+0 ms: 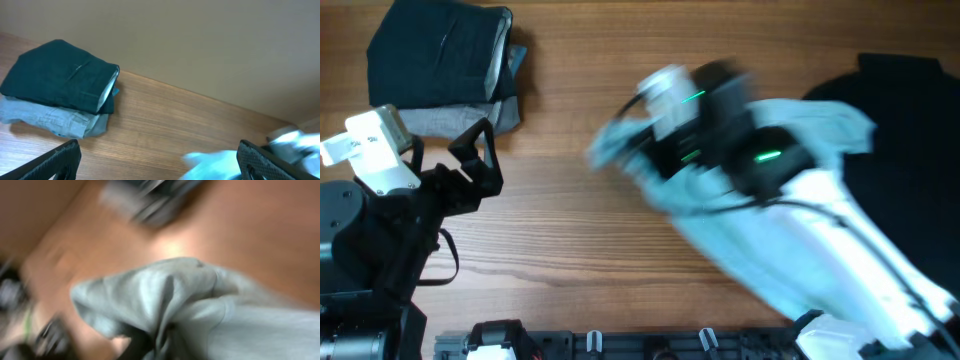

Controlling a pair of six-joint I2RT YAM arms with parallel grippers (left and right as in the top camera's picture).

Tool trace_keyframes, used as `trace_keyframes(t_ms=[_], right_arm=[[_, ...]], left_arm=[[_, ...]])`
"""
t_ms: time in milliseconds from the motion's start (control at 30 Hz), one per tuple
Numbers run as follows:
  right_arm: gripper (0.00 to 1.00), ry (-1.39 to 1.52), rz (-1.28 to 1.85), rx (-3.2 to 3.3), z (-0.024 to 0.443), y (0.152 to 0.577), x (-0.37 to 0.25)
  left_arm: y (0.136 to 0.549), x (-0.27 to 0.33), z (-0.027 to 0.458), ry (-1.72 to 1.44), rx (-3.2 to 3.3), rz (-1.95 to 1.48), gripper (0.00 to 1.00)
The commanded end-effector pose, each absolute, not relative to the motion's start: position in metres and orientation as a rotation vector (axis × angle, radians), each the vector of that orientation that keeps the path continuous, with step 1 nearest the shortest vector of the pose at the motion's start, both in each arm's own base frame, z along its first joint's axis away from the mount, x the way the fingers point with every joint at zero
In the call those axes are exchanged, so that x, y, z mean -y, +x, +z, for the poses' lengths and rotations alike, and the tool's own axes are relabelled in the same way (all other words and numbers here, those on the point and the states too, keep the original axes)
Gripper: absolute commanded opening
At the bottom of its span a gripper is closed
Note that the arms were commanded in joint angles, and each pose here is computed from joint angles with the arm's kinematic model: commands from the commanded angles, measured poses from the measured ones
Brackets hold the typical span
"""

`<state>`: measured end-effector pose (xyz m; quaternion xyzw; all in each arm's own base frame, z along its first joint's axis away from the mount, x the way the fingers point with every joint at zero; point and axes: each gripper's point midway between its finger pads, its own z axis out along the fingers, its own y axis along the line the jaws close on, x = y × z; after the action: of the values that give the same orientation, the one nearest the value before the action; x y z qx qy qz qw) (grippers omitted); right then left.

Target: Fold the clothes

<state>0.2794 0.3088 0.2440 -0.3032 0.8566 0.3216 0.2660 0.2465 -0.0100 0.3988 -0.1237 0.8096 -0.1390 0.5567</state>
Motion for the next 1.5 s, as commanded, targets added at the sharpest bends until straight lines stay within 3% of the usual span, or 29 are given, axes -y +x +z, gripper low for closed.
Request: trace_keyframes(t_ms=[0, 133, 267, 333, 533, 700, 867, 1133, 1233, 1333, 1433, 1467], right_arm=[[0.58, -1.048, 0.877, -2.375, 0.202, 0.225, -0.371], [0.67, -1.040, 0.800, -2.388, 0.194, 0.228, -0.371], [0.76, -0.850, 0.774, -2.351, 0.228, 0.269, -0.327], [0.86, -0.642, 0.725, -2.357, 0.250, 0.296, -0.285], [0.82, -0.052, 0.590, -2.297, 0.300, 0.344, -0.147], [0.82, 0.195, 0.509, -2.351, 0.287, 0.349, -0.085], [0.83, 0.231, 0.486, -2.429, 0.269, 0.344, -0.078], [0.84, 0.255, 0.470, -2.529, 0.243, 0.346, -0.079], [0.84, 0.262, 0.465, -2.554, 0.235, 0.347, -0.079], [0.84, 0.264, 0.464, -2.561, 0.232, 0.349, -0.079], [0.84, 0.269, 0.444, -2.558, 0.230, 0.352, -0.077], [0.84, 0.278, 0.417, -2.557, 0.229, 0.353, -0.073]], left_arm=[[0.246, 0.006, 0.403, -0.271, -1.900, -0.278, 1.00], [0.250, 0.006, 0.401, -0.271, -1.908, -0.276, 1.00], [0.266, 0.017, 0.387, -0.232, -1.976, -0.337, 1.00], [0.279, 0.034, 0.374, -0.123, -2.042, -0.410, 1.00], [0.340, 0.103, 0.271, 0.209, -2.378, -0.579, 0.94], [0.385, 0.182, 0.153, 0.591, -2.534, -0.577, 0.85], [0.425, 0.213, 0.062, 0.663, -2.557, -0.345, 0.83], [0.449, 0.237, 0.004, 0.726, -2.496, -0.288, 0.85], [0.445, 0.235, -0.013, 0.732, -2.530, -0.284, 0.71], [0.435, 0.230, -0.033, 0.744, -2.595, -0.274, 0.40], [0.420, 0.222, -0.052, 0.759, -2.679, -0.259, 0.22], [0.416, 0.218, -0.058, 0.759, -2.706, -0.246, 0.11]])
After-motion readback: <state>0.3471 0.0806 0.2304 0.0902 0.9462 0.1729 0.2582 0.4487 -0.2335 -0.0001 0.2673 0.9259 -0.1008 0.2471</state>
